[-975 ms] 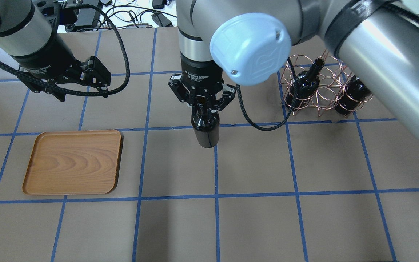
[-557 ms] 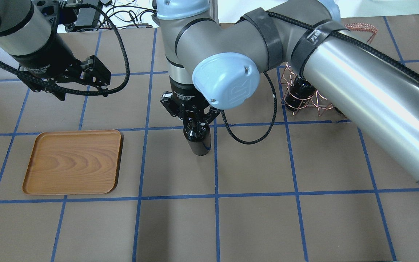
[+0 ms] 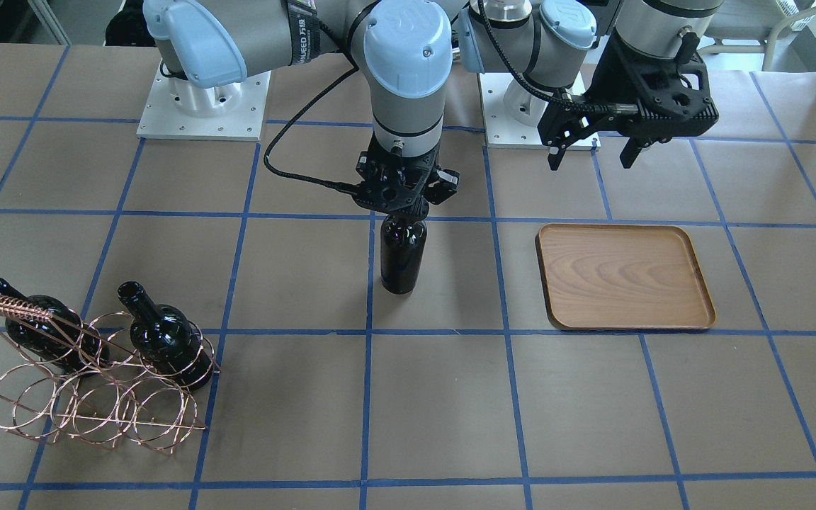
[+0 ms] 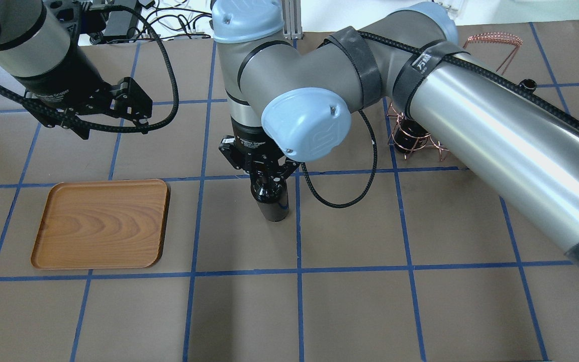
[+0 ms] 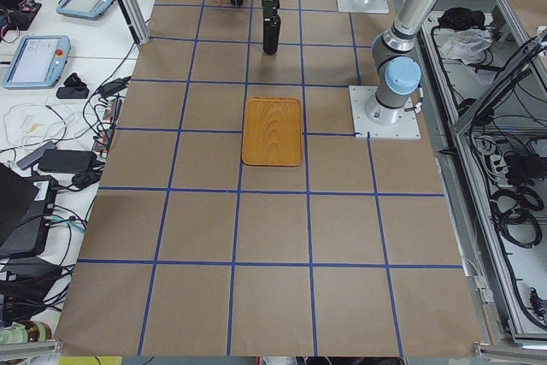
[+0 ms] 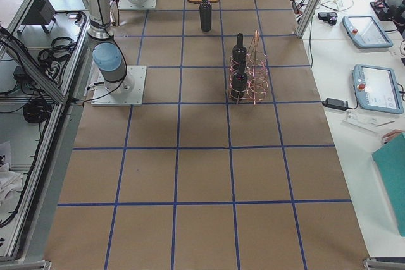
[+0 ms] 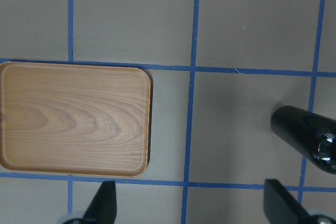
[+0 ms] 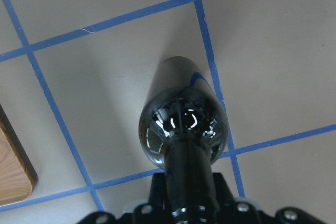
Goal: Take wine from basket and place on tray
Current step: 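Carry the bottle toward the table center and stand it upright, then open the right gripper and withdraw it toward the rack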
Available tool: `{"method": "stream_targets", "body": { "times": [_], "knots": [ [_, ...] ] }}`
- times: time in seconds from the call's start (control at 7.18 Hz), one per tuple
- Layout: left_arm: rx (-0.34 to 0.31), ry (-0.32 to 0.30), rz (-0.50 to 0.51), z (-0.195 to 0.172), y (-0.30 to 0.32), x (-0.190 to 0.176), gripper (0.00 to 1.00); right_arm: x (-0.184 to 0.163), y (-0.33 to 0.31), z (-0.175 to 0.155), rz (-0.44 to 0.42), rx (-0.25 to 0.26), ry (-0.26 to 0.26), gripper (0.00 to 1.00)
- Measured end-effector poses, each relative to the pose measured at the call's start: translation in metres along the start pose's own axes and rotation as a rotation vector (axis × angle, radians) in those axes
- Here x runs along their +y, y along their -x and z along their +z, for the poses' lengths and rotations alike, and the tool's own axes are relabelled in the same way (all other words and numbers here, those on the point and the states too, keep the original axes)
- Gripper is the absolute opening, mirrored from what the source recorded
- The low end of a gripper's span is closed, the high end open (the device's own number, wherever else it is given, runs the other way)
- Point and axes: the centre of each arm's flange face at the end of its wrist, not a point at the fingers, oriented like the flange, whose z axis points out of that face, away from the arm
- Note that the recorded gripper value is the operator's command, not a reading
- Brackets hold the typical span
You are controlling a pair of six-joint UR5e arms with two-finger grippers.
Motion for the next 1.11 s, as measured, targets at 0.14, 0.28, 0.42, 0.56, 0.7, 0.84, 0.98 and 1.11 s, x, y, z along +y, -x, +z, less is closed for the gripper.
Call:
{"method": "stream_targets", "body": {
  "times": [0.14,0.28,0.42,0.56,0.7,0.84,0.98,1.11],
  "knots": [
    [0.0,0.0,0.0,0.0,0.0,0.0,1.0,0.0,0.0,0.0,-0.011,0.0,-0.002,1.0],
    [0.0,0.0,0.0,0.0,0.0,0.0,1.0,0.0,0.0,0.0,-0.031,-0.001,-0.004,1.0],
    [0.001,-0.002,0.0,-0.001,0.0,0.001,1.0,-0.001,-0.001,-0.005,-0.051,-0.012,-0.023,1.0],
    [0.001,-0.003,0.0,-0.001,0.0,0.001,1.0,-0.006,-0.003,-0.021,-0.069,-0.04,-0.059,1.0],
    [0.001,-0.003,0.001,-0.001,-0.001,0.001,1.0,-0.02,-0.018,-0.047,-0.112,-0.069,-0.104,1.0],
    [0.002,-0.002,0.001,-0.001,-0.001,0.001,1.0,-0.041,-0.048,-0.075,-0.181,-0.079,-0.142,1.0],
    [0.006,0.001,0.004,0.001,-0.003,0.0,1.0,-0.063,-0.095,-0.104,-0.257,-0.054,-0.174,1.0],
    [0.013,0.007,0.012,0.003,-0.007,0.0,1.0,-0.08,-0.149,-0.132,-0.305,-0.013,-0.199,1.0]
  ]
}}
